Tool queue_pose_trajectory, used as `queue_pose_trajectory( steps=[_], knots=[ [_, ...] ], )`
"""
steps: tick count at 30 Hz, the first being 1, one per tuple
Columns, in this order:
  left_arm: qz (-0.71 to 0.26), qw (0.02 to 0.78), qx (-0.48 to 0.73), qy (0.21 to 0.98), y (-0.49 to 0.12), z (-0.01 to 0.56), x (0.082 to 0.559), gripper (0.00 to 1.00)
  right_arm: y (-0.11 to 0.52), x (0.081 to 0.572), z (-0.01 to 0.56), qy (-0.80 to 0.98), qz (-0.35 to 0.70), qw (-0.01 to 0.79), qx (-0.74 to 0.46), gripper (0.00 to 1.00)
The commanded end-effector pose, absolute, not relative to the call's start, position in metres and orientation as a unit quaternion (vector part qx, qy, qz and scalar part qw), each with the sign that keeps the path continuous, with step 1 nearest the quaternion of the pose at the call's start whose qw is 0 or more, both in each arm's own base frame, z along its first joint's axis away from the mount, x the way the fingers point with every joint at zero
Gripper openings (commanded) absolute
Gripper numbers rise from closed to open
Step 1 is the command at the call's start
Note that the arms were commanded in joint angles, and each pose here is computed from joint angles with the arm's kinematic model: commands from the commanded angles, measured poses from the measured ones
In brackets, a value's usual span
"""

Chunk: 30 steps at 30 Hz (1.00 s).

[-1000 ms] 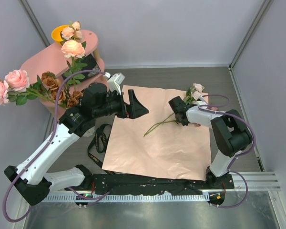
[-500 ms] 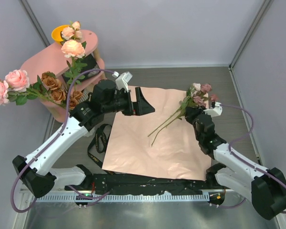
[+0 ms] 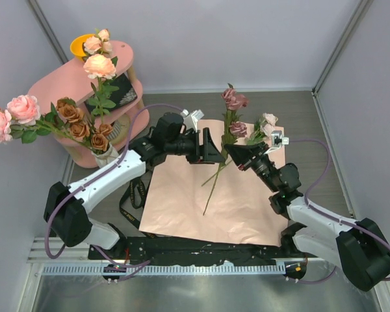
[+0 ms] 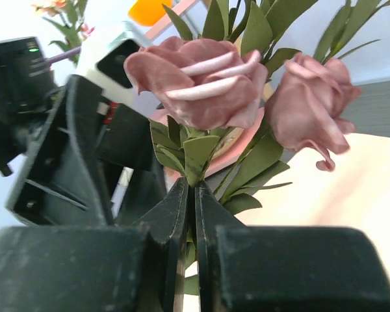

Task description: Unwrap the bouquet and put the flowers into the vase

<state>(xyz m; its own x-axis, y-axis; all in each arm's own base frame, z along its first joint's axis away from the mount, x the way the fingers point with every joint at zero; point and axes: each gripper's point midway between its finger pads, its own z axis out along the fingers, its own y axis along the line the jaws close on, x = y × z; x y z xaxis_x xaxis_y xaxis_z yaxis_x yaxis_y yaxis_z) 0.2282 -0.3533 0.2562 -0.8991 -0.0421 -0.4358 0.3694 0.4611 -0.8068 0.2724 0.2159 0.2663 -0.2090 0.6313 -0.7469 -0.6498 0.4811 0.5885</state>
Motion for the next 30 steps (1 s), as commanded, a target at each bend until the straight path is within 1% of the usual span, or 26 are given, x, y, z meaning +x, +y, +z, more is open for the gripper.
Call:
queue_pose_trajectory(
  steps=[1, 2, 4, 5, 7, 8, 10, 11, 12, 13, 14, 15, 16, 17, 18, 20, 21, 24, 26, 27, 28, 30],
  knots=[
    [-0.536, 0.202, 0.133, 0.809, -0.37, 0.264, 0.221, 0.61, 0.228, 0.253, 0.301, 0.53, 0.542, 0.649, -0.069, 0.01],
    [-0.535, 0.2, 0.133, 0.81, -0.371, 0.262, 0.221, 0.56, 0.228, 0.254, 0.301, 0.531, 0.542, 0.648, -0.07, 0.01],
    [-0.533, 0.197, 0.136, 0.811, -0.373, 0.259, 0.221, 0.52, 0.231, 0.253, 0.299, 0.532, 0.544, 0.645, -0.073, 0.01],
    [-0.531, 0.196, 0.135, 0.813, -0.374, 0.257, 0.222, 0.46, 0.232, 0.252, 0.299, 0.532, 0.546, 0.643, -0.076, 0.01],
    [-0.527, 0.197, 0.137, 0.815, -0.375, 0.254, 0.224, 0.41, 0.234, 0.251, 0.3, 0.53, 0.549, 0.641, -0.079, 0.01],
    [-0.524, 0.2, 0.135, 0.816, -0.375, 0.253, 0.225, 0.36, 0.236, 0.25, 0.299, 0.531, 0.55, 0.639, -0.083, 0.01],
    [-0.517, 0.207, 0.138, 0.819, -0.373, 0.252, 0.227, 0.29, 0.239, 0.249, 0.299, 0.531, 0.551, 0.637, -0.09, 0.01],
    [-0.51, 0.22, 0.136, 0.82, -0.372, 0.254, 0.231, 0.19, 0.24, 0.249, 0.298, 0.533, 0.552, 0.635, -0.092, 0.01],
    [-0.504, 0.233, 0.139, 0.82, -0.369, 0.259, 0.234, 0.13, 0.241, 0.249, 0.299, 0.532, 0.552, 0.635, -0.093, 0.08],
    [-0.486, 0.238, 0.14, 0.83, -0.363, 0.257, 0.234, 0.07, 0.241, 0.251, 0.297, 0.535, 0.549, 0.636, -0.091, 0.24],
    [-0.462, 0.277, 0.142, 0.831, -0.358, 0.265, 0.244, 0.0, 0.239, 0.253, 0.297, 0.538, 0.543, 0.639, -0.085, 0.46],
    [-0.454, 0.302, 0.149, 0.825, -0.351, 0.278, 0.243, 0.0, 0.231, 0.261, 0.293, 0.543, 0.529, 0.65, -0.058, 0.75],
    [-0.437, 0.317, 0.148, 0.829, -0.342, 0.282, 0.243, 0.0, 0.223, 0.266, 0.293, 0.545, 0.515, 0.66, -0.035, 0.81],
    [-0.424, 0.343, 0.159, 0.823, -0.335, 0.292, 0.245, 0.0, 0.216, 0.275, 0.278, 0.573, 0.491, 0.656, -0.009, 0.87],
    [-0.402, 0.379, 0.146, 0.821, -0.318, 0.306, 0.247, 0.0, 0.198, 0.282, 0.282, 0.571, 0.463, 0.678, 0.031, 0.94],
    [-0.375, 0.42, 0.139, 0.815, -0.298, 0.324, 0.248, 0.0, 0.18, 0.288, 0.273, 0.584, 0.426, 0.688, 0.069, 0.97],
    [-0.337, 0.449, 0.125, 0.818, -0.279, 0.328, 0.254, 0.0, 0.169, 0.285, 0.279, 0.574, 0.418, 0.699, 0.086, 1.0],
    [-0.292, 0.517, 0.109, 0.797, -0.236, 0.366, 0.248, 0.0, 0.15, 0.289, 0.272, 0.577, 0.384, 0.709, 0.125, 1.0],
    [-0.29, 0.56, 0.099, 0.77, -0.212, 0.402, 0.237, 0.0, 0.15, 0.291, 0.272, 0.577, 0.384, 0.709, 0.128, 1.0],
    [-0.277, 0.575, 0.104, 0.763, -0.201, 0.411, 0.233, 0.0, 0.152, 0.293, 0.271, 0.581, 0.385, 0.706, 0.128, 1.0],
    [-0.279, 0.605, 0.096, 0.74, -0.185, 0.437, 0.224, 0.0, 0.158, 0.296, 0.263, 0.594, 0.385, 0.696, 0.121, 1.0],
    [-0.271, 0.63, 0.097, 0.721, -0.169, 0.457, 0.216, 0.0, 0.165, 0.3, 0.26, 0.601, 0.391, 0.687, 0.117, 1.0]
  ],
)
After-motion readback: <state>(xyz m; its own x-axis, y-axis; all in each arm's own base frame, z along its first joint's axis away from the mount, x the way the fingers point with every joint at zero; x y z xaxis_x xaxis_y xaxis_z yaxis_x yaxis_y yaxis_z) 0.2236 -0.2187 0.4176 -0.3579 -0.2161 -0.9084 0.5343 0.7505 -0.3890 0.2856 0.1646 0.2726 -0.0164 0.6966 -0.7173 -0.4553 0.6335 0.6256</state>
